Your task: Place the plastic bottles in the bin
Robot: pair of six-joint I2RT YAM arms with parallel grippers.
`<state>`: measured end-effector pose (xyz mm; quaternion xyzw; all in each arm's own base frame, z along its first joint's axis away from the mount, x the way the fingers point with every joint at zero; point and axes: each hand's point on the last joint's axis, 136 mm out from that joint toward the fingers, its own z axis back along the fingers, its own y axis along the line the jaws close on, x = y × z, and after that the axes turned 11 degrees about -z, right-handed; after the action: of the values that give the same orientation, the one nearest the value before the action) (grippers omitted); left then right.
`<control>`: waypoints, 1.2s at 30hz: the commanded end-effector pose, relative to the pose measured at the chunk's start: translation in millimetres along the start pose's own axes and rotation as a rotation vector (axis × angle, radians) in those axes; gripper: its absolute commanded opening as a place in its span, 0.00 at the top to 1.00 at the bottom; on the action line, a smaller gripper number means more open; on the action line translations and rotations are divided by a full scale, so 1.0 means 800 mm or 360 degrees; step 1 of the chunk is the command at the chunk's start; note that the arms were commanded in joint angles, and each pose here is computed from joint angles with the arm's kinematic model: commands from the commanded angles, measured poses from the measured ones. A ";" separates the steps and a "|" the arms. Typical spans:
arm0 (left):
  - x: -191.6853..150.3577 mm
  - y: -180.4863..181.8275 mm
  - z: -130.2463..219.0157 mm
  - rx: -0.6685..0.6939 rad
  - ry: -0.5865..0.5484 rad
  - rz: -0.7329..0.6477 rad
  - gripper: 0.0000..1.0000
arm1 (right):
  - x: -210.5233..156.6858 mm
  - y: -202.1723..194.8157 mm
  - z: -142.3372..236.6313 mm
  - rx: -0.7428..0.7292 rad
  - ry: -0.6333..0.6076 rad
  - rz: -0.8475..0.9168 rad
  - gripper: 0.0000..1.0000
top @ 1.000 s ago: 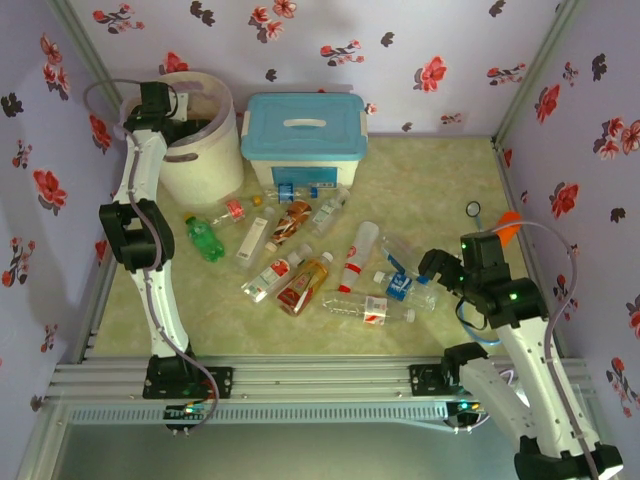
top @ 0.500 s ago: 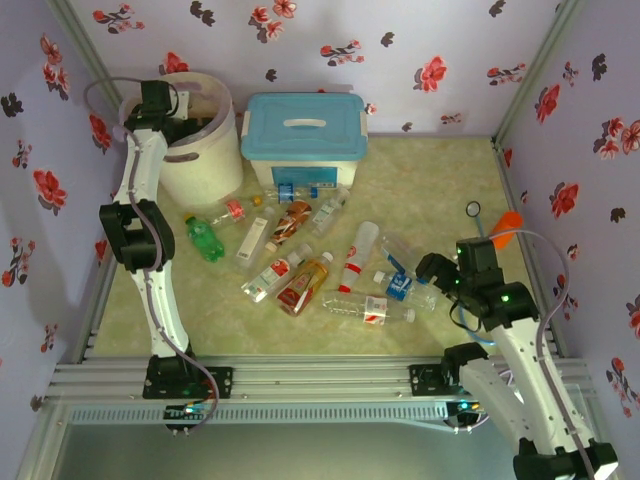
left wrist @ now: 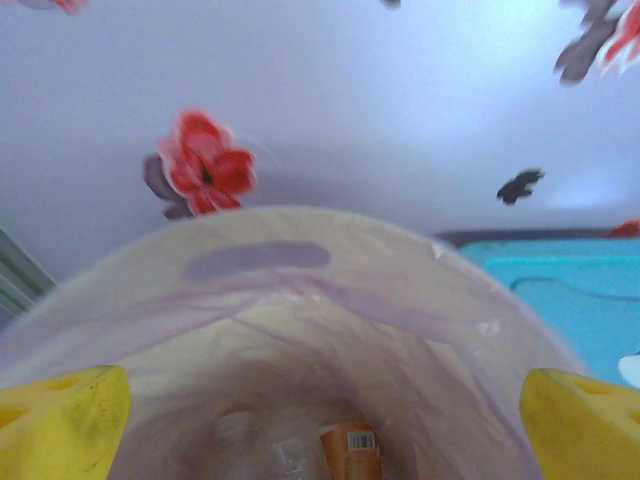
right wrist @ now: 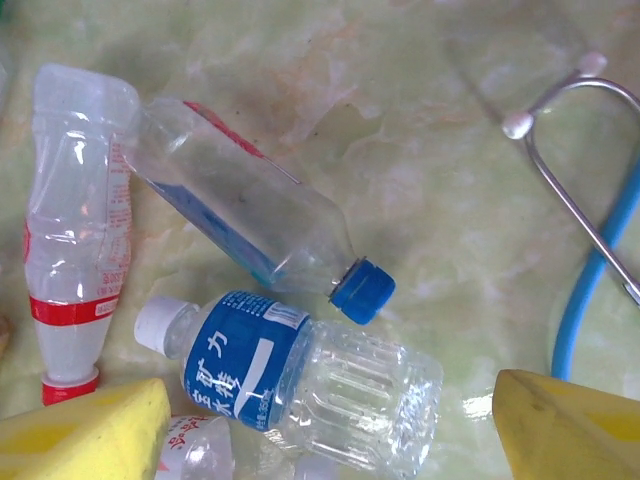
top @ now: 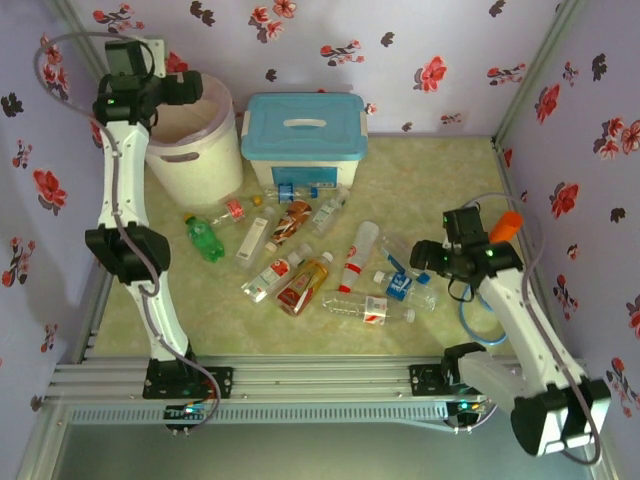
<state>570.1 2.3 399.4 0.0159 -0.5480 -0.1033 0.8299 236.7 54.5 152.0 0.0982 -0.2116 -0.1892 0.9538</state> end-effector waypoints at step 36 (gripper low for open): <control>-0.122 -0.155 0.227 -0.0493 -0.0113 0.0473 0.00 | 0.016 0.017 -0.175 -0.0177 0.0687 0.0739 0.17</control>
<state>346.0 -79.8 357.2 -0.1940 -0.5430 -0.0501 0.8155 298.5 82.4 34.6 0.0312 0.0059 0.0752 0.9967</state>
